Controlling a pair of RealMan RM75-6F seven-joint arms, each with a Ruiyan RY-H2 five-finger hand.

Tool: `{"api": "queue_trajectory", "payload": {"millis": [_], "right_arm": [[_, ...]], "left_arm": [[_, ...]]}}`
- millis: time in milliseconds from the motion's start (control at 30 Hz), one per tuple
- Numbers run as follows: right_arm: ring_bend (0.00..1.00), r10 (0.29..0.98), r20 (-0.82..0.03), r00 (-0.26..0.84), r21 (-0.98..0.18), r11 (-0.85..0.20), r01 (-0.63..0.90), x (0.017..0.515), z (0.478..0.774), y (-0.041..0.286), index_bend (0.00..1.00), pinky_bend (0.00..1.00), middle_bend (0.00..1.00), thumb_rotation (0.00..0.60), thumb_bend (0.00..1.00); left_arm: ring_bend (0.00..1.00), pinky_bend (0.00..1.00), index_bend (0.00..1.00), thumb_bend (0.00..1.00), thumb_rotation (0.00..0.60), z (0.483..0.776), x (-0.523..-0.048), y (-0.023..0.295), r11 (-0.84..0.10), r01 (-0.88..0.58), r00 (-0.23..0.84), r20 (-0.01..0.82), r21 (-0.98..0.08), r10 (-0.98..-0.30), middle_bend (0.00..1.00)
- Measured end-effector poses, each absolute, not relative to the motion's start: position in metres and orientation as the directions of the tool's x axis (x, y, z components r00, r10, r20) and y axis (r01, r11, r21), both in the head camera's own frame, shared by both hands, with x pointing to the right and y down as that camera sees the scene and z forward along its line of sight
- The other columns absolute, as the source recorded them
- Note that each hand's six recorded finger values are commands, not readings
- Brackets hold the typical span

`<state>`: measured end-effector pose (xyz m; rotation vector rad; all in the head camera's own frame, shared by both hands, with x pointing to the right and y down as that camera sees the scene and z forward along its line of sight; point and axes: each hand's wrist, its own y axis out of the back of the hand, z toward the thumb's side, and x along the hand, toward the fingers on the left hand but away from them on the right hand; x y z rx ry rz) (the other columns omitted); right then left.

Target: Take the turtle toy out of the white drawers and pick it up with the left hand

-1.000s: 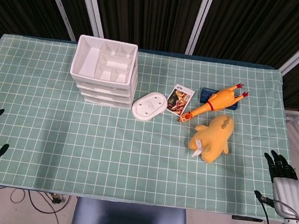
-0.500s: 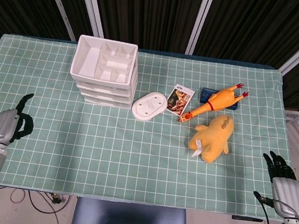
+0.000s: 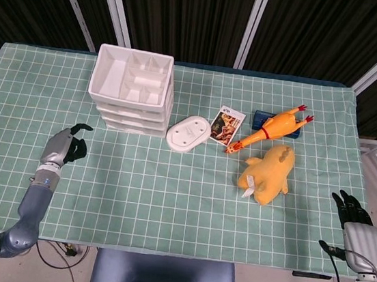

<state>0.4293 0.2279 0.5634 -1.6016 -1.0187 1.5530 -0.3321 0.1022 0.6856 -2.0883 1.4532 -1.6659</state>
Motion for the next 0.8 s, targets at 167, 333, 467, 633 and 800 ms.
{"api": "queue_trajectory", "payload": {"millis": [167, 333, 467, 633, 800], "right_arm": [[0.0, 0.881, -0.472, -0.018, -0.879, -0.469, 0.089, 0.43, 0.564, 0.228, 0.0, 0.19, 0.0, 0.6, 0.03], [0.0, 0.878, -0.477, -0.021, -0.875, -0.473, 0.1, 0.43, 0.564, 0.228, 0.0, 0.19, 0.0, 0.6, 0.03], [0.0, 0.878, -0.479, -0.022, -0.874, -0.474, 0.105, 0.43, 0.564, 0.227, 0.0, 0.19, 0.0, 0.6, 0.03], [0.0, 0.877, -0.481, -0.024, -0.873, -0.475, 0.113, 0.431, 0.565, 0.227, 0.0, 0.19, 0.0, 0.6, 0.03], [0.0, 0.876, -0.482, -0.025, -0.872, -0.476, 0.114, 0.431, 0.565, 0.227, 0.0, 0.19, 0.0, 0.6, 0.04]], "left_arm": [[0.95, 0.99, 0.1, 0.75, 0.6, 0.708, -0.31, 0.097, -0.571, -0.628, -0.043, 0.756, -0.528, -0.653, 0.93], [0.95, 0.99, 0.09, 0.76, 0.6, 0.723, -0.29, 0.094, -0.577, -0.674, -0.025, 0.795, -0.461, -0.607, 0.93], [0.95, 0.99, 0.09, 0.76, 0.6, 0.732, -0.276, 0.091, -0.57, -0.713, -0.006, 0.816, -0.409, -0.578, 0.92], [0.95, 0.99, 0.09, 0.76, 0.6, 0.742, -0.258, 0.089, -0.534, -0.78, 0.015, 0.843, -0.326, -0.537, 0.92], [0.95, 0.99, 0.09, 0.76, 0.6, 0.75, -0.248, 0.087, -0.47, -0.843, 0.017, 0.861, -0.26, -0.508, 0.92]]}}
